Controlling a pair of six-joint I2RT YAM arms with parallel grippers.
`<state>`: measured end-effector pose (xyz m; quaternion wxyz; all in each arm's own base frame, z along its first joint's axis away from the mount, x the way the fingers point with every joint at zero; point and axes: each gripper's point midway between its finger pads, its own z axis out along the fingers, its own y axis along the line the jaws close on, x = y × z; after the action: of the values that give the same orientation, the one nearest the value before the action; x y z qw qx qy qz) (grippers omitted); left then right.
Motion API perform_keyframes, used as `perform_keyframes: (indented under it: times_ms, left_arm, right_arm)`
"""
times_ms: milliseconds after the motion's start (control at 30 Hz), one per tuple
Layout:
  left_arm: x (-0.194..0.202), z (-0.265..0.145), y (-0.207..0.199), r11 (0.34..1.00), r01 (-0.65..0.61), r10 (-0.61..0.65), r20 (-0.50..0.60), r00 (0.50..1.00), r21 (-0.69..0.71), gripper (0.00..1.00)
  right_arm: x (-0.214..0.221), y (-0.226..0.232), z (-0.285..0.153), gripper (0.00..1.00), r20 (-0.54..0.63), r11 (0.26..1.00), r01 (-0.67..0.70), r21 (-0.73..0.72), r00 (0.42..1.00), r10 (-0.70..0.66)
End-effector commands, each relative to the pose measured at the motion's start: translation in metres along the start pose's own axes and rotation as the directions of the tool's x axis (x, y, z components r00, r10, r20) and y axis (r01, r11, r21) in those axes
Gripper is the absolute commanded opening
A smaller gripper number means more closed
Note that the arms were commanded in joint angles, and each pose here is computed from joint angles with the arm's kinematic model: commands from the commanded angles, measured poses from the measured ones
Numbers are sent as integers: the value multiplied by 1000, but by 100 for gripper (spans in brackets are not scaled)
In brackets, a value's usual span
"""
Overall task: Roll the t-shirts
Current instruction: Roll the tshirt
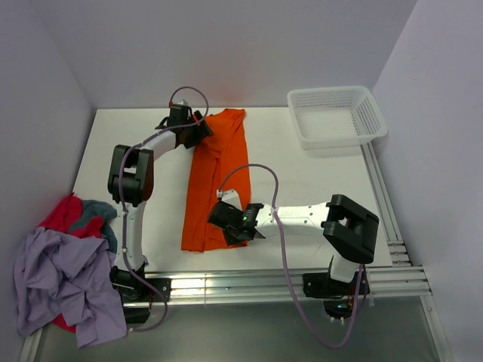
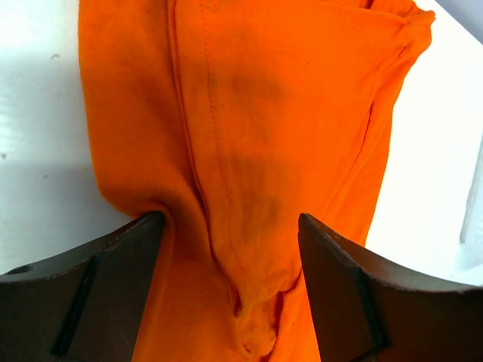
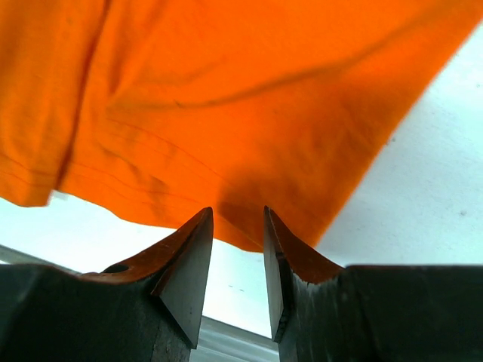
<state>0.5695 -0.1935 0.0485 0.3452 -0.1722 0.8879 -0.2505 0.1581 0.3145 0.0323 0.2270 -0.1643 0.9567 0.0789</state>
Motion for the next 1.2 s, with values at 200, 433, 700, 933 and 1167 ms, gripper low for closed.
perform_keyframes:
  times_ms: [200, 433, 700, 933, 1167]
  left_arm:
    - [10, 8, 6, 999, 1, -2, -26, 1000, -39, 79]
    - [7, 3, -2, 999, -8, 8, -14, 1000, -34, 78]
    - [4, 0, -3, 998, -25, 25, 0, 1000, -62, 79]
    - [1, -1, -1, 996, -29, 30, 9, 1000, -82, 79]
    - [-4, -3, 0, 995, -38, 40, 21, 999, -97, 79]
  right_arm:
    - [7, -16, 8, 34, 1, 995, 1, 98, 1000, -1]
    - [18, -20, 9, 40, 1, 992, 50, 113, 999, -51]
    - [21, -23, 7, 0, 4, 992, 43, 121, 999, -44]
    - [26, -28, -10, 0, 16, 989, 61, 133, 998, -63]
    - [24, -30, -30, 2, 36, 994, 40, 101, 998, -44]
